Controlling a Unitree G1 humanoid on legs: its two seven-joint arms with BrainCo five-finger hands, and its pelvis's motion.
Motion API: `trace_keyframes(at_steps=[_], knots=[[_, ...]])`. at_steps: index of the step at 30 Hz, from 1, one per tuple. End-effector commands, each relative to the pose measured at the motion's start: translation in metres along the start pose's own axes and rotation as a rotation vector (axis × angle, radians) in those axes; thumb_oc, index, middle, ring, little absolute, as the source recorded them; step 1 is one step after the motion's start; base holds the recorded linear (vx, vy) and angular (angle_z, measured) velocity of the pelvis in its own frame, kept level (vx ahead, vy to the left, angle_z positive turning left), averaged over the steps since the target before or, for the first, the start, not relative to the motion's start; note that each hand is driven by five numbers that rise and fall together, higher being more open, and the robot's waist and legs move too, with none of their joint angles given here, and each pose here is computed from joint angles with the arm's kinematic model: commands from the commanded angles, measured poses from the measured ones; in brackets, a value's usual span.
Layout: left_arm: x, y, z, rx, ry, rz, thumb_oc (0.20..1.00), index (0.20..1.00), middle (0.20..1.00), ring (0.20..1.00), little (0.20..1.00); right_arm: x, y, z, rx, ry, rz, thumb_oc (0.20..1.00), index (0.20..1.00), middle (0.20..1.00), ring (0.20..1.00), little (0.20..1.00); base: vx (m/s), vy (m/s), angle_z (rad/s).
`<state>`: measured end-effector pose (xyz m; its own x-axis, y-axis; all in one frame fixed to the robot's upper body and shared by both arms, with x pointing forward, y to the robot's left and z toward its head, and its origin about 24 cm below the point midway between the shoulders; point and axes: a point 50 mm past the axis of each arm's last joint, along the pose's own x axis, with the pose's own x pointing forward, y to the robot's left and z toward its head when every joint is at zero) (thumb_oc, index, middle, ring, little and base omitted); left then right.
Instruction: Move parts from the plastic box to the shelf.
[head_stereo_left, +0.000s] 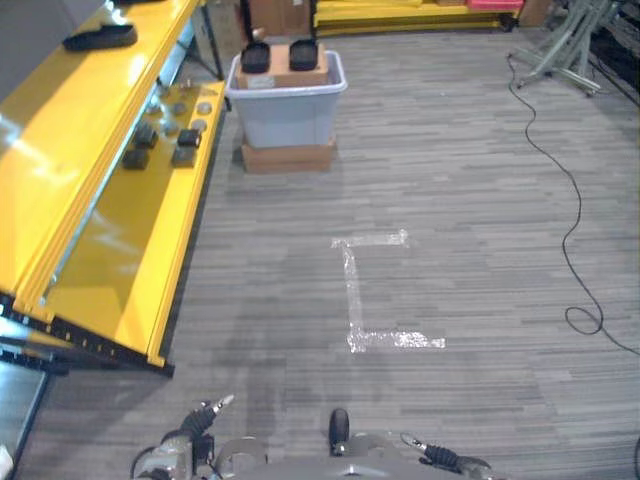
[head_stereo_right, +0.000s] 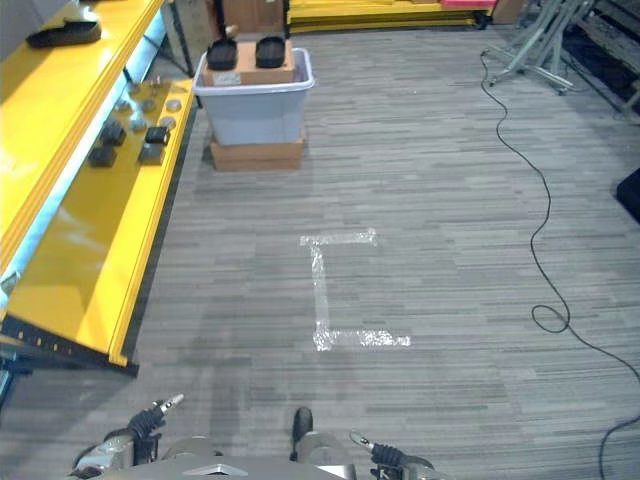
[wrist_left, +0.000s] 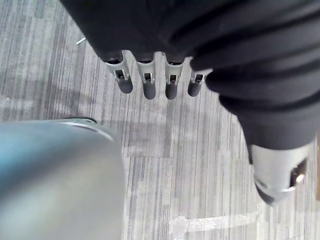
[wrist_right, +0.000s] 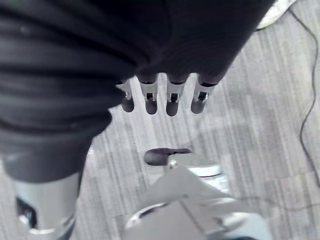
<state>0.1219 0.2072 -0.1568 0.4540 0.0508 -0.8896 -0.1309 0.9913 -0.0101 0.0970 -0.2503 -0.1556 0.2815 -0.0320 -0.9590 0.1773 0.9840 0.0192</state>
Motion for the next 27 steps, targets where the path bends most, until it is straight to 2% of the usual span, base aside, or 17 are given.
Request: trace_keyframes(at_steps=[1,8,11,16,21,27], knots=[[0.002,0.01,0.024,0.062,-0.04,0.013,1.0,1.0,1.0,1.0,1.0,0.0,0.0,0.002,-0.024,-0.006,-0.011,1.0,1.0,1.0,1.0,1.0,0.3,0.071,-0.11],[-0.004,0.019,-0.014,0.128,0.07,0.034,1.0,1.0,1.0,1.0,1.0,0.0,0.001,0.016,-0.09,-0.057,-0.003,1.0,1.0,1.0,1.0,1.0,0.29,0.153,-0.28],[-0.007,0.025,-0.025,0.112,0.103,0.066,1.0,1.0,1.0,1.0,1.0,0.001,0.003,0.022,-0.057,-0.08,-0.006,1.0,1.0,1.0,1.0,1.0,0.16,0.186,-0.7],[-0.005,0.033,-0.009,0.027,0.053,0.12,1.0,1.0,1.0,1.0,1.0,0.003,0.016,0.031,-0.153,-0.171,-0.061,1.0,1.0,1.0,1.0,1.0,0.18,0.138,-0.39],[0.0,0.021,0.011,0.133,-0.005,0.072,1.0,1.0,1.0,1.0,1.0,0.005,0.033,0.041,-0.158,-0.237,-0.086,1.0,1.0,1.0,1.0,1.0,0.19,-0.021,-0.11],[0.003,0.01,0.025,0.091,-0.053,0.058,1.0,1.0,1.0,1.0,1.0,0.006,0.028,0.03,-0.219,-0.178,-0.11,1.0,1.0,1.0,1.0,1.0,0.32,-0.186,0.03]])
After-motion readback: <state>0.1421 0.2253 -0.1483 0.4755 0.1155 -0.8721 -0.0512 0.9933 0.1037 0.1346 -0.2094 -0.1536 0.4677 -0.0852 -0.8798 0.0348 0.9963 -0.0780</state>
